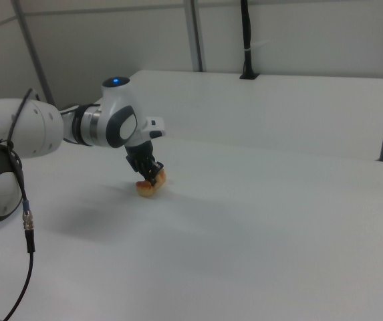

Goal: Put the bread on the table

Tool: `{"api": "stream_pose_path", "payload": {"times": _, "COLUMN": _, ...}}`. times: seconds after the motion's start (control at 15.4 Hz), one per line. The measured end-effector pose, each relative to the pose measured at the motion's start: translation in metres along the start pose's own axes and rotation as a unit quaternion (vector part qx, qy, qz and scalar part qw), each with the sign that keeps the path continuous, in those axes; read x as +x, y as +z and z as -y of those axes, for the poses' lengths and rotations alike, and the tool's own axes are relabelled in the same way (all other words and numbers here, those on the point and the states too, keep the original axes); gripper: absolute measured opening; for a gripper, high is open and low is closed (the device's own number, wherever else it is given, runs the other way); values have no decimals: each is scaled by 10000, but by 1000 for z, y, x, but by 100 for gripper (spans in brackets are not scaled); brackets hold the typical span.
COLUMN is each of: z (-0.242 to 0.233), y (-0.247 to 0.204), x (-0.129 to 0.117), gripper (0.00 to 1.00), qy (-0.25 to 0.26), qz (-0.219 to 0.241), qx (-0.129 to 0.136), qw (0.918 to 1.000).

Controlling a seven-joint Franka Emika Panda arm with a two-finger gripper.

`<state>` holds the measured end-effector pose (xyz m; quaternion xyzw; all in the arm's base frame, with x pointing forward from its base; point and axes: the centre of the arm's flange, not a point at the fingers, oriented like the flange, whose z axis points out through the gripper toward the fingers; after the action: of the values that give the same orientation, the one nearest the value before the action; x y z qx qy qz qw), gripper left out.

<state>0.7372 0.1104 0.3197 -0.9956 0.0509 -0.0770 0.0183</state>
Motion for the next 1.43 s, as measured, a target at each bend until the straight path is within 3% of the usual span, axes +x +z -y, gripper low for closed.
{"api": "stream_pose_path", "payload": {"times": 0.19, "z": 0, "y": 2, "x": 1, "gripper": 12, "qy": 1, "qz": -60, "qx": 17, "qw": 10000}}
{"api": "stream_pose_path", "payload": {"times": 0.32, "z": 0, "y": 2, "x": 1, "gripper": 26, "qy": 4, "qz": -57, "qx": 14, "qw": 10000}}
{"api": "stream_pose_path", "payload": {"times": 0.78, "z": -5, "y": 5, "x": 2, "gripper": 96, "qy": 35, "qz": -52, "qx": 8, "qw": 10000}}
{"api": "stream_pose_path", "payload": {"times": 1.1, "z": -13, "y": -21, "x": 10, "gripper": 100, "qy": 98, "qz": -235, "qx": 39, "qw": 9997}}
{"api": "stream_pose_path", "payload": {"times": 1.43, "z": -37, "y": -91, "x": 9, "gripper": 100, "qy": 255, "qz": -178, "qx": -26, "qw": 9995}}
